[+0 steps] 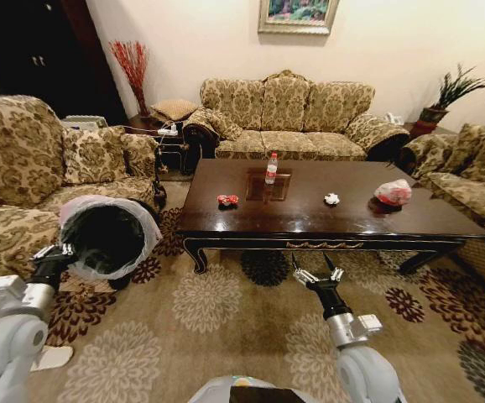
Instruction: Move to the front of the table and place the trash on the table into the trash bin.
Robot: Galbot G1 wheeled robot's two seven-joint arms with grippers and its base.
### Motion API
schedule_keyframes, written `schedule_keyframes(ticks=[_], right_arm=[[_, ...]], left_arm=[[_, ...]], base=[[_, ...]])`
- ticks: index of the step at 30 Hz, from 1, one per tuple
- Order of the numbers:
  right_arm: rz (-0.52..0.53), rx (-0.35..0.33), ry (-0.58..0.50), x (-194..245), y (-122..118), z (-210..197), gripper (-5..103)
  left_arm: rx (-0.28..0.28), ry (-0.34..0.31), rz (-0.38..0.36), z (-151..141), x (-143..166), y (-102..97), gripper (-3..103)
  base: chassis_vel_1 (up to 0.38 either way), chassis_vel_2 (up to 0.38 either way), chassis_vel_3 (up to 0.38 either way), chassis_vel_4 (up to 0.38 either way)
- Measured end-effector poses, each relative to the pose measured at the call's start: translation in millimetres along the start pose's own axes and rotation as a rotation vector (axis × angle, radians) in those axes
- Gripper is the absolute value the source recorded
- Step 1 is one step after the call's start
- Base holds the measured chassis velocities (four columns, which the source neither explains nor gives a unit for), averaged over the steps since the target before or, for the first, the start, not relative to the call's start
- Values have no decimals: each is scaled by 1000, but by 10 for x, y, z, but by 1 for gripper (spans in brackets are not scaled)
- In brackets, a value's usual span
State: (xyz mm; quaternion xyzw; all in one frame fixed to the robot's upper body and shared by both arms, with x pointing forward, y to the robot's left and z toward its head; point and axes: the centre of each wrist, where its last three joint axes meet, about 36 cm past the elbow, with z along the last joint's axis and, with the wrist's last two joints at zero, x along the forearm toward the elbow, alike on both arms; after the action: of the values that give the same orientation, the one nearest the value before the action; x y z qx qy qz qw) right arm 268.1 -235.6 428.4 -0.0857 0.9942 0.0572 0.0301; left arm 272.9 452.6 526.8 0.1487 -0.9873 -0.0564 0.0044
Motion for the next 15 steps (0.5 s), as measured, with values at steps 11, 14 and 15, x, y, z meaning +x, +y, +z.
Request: schedule_keyframes(ticks=[11,14,15], right_arm=[[0,-1,0,1,1,1,100],[0,-1,0,1,1,2,100],[0,-1,0,0,1,1,100]], left_arm=[[0,0,0,0,0,0,0],[0,0,0,0,0,0,0],[0,0,0,0,0,0,0]], base=[[-5,-2,3,0],[0,0,0,0],[0,0,0,0]])
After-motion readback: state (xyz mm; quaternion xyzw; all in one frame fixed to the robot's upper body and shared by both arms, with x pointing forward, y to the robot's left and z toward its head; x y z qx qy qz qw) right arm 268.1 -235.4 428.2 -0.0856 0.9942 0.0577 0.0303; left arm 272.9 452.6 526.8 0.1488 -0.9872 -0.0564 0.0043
